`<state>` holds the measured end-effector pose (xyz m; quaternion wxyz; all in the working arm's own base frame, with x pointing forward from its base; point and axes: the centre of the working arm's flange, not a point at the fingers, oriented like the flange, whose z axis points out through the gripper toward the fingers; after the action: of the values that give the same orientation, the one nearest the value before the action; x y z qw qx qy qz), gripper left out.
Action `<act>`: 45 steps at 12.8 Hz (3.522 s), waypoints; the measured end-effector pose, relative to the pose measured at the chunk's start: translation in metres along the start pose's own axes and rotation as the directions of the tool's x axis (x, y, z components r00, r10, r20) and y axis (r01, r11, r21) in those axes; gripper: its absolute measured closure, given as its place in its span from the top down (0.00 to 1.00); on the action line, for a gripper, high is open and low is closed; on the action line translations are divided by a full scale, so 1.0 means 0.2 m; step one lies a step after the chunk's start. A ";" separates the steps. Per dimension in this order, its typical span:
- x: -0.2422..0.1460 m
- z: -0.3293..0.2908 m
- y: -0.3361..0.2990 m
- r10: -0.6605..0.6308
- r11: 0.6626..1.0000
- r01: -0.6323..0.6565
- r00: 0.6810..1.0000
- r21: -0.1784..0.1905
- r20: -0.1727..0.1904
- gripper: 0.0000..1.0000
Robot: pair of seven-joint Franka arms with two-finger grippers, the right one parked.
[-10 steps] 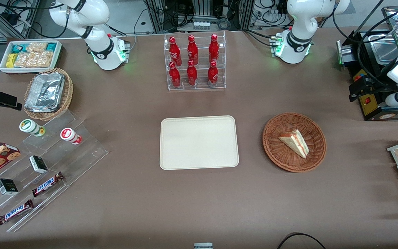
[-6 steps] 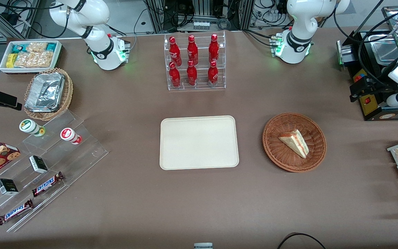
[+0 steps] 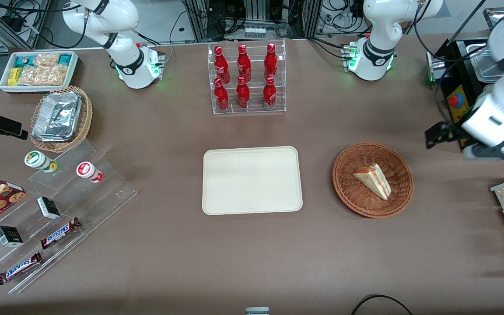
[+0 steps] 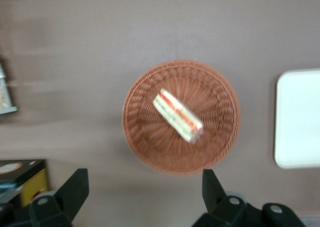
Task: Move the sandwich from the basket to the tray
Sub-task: 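Move the left gripper over the wrapped sandwich in the wicker basket, then lower the left gripper and close it on the sandwich's wrapped edge, then lift the sandwich and carry it with the left gripper to the tray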
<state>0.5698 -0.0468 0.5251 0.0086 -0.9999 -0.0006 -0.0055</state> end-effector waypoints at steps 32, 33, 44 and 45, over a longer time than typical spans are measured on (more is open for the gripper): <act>-0.25 1.38 0.34 -0.624 0.780 0.624 0.781 -0.039 0.020 0.58; -0.25 1.38 0.34 -0.625 0.779 0.625 0.780 -0.038 0.020 0.48; -0.13 0.61 0.79 -0.496 0.869 0.496 0.868 0.004 0.023 0.15; -0.14 0.52 0.94 -0.453 0.892 0.453 0.892 -0.003 0.020 0.15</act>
<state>0.5430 -0.2335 0.4174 0.0035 -0.9724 -0.2334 0.0018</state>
